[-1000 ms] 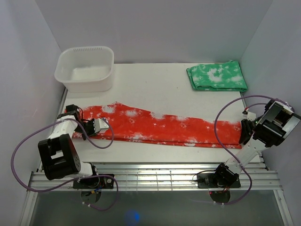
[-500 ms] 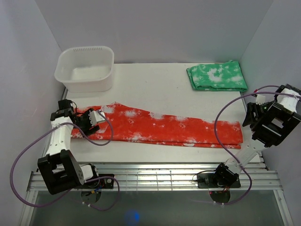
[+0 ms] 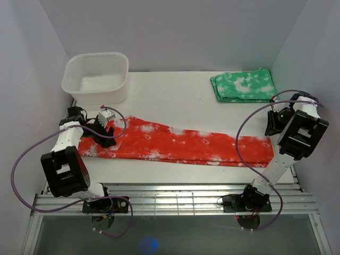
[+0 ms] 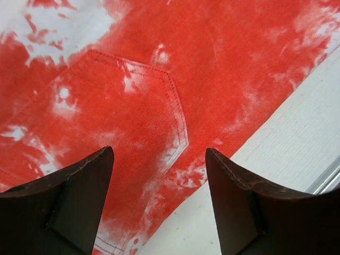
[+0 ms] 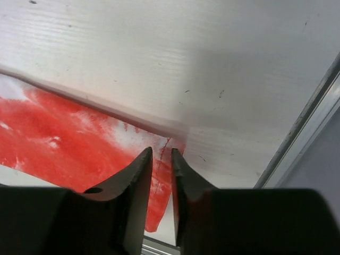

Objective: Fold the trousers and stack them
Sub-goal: Fold the trousers

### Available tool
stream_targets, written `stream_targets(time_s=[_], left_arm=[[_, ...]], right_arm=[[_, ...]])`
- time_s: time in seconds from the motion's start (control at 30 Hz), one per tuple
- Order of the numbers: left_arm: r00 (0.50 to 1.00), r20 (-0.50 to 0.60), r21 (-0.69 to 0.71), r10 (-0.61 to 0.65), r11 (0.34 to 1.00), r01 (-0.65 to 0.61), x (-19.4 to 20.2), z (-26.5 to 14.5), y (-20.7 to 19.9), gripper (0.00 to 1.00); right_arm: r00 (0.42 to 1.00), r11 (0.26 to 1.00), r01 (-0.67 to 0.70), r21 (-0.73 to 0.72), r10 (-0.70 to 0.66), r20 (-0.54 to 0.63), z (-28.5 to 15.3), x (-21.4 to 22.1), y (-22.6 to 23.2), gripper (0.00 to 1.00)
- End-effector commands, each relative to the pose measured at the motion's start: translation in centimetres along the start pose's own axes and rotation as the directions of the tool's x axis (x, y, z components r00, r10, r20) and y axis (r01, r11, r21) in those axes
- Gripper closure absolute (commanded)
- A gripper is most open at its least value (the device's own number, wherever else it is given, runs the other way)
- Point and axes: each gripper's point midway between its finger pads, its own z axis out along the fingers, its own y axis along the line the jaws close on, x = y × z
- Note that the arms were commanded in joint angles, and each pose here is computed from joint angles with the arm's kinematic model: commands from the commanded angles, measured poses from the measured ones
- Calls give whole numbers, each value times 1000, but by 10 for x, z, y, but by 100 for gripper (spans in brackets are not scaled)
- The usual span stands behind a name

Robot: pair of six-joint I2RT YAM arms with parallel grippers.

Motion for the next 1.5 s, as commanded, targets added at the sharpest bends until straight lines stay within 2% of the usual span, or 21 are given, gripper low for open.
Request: stream_targets(time_s=[0.0, 0.07, 0.27, 0.4, 0.43, 0.47, 0.5, 0.53, 0.57, 0.73, 0.8, 0.83, 0.87, 0.9, 0.97, 1.13, 1.17, 1.27, 1.3, 1.47], left_arm=[[994, -38, -62, -101, 993, 99, 16, 8, 11, 20], [985, -96, -91, -145, 986, 136, 34, 12, 14, 27], [959, -199, -153, -200, 973, 172, 76, 22, 12, 35], [948, -228, -177, -221, 967, 183, 89, 24, 10, 35], [949, -224, -177, -221, 967, 183, 89, 24, 10, 35], [949, -221, -176, -224, 967, 187, 90, 25, 8, 34], [950, -212, -177, -230, 965, 194, 88, 25, 8, 32], [951, -203, -172, -232, 965, 198, 87, 26, 7, 30], [951, -202, -167, -236, 965, 205, 88, 27, 5, 29], [946, -187, -178, -264, 956, 231, 90, 32, 5, 29], [947, -182, -179, -265, 956, 234, 90, 33, 5, 29], [947, -182, -181, -266, 955, 234, 91, 33, 6, 29], [946, -183, -190, -269, 953, 234, 91, 32, 7, 29], [947, -182, -195, -266, 953, 230, 91, 32, 9, 29], [945, -192, -216, -265, 951, 223, 92, 30, 12, 30], [927, -233, -261, -294, 937, 232, 108, 30, 14, 37], [924, -237, -267, -301, 934, 236, 110, 30, 14, 38], [912, -241, -271, -331, 926, 264, 113, 32, 13, 39], [910, -236, -270, -342, 922, 277, 112, 32, 13, 39], [912, -198, -249, -359, 919, 307, 100, 33, 12, 38]], right_arm=[[999, 998, -50, 39, 50, -20, 12, 9, -15, 76], [998, 998, -51, 45, 52, -22, 9, 12, -16, 91], [997, 992, -66, 108, 63, 33, -21, 13, -32, 92], [996, 994, -78, 79, 75, 49, -31, 11, -32, 91], [995, 995, -88, 49, 86, 43, -27, 11, -28, 81], [994, 995, -97, -5, 97, 58, -24, 8, -20, 44], [992, 993, -110, -45, 113, 54, -20, 8, -13, 32], [989, 985, -141, -101, 144, 26, -13, 14, -5, 27], [987, 976, -155, -152, 161, 27, -9, 13, 4, 27], [974, 954, -224, -197, 224, -22, 13, 24, 11, 37], [973, 955, -227, -191, 228, -19, 20, 24, 6, 46], [971, 950, -239, -200, 238, -31, 24, 26, 6, 52], [967, 943, -253, -215, 251, -38, 26, 26, 9, 63], [966, 940, -258, -223, 255, -45, 27, 27, 10, 70], [965, 941, -260, -215, 258, -36, 22, 26, 8, 92], [961, 959, -255, -124, 266, 75, -19, 11, -16, 92], [961, 962, -249, -108, 259, 93, -28, 7, -19, 82], [971, 967, -224, -125, 232, 56, -40, 22, -9, 37], [976, 971, -204, -125, 212, 52, -46, 28, -7, 34], [975, 965, -223, -138, 220, -32, -42, 80, 3, 36]])
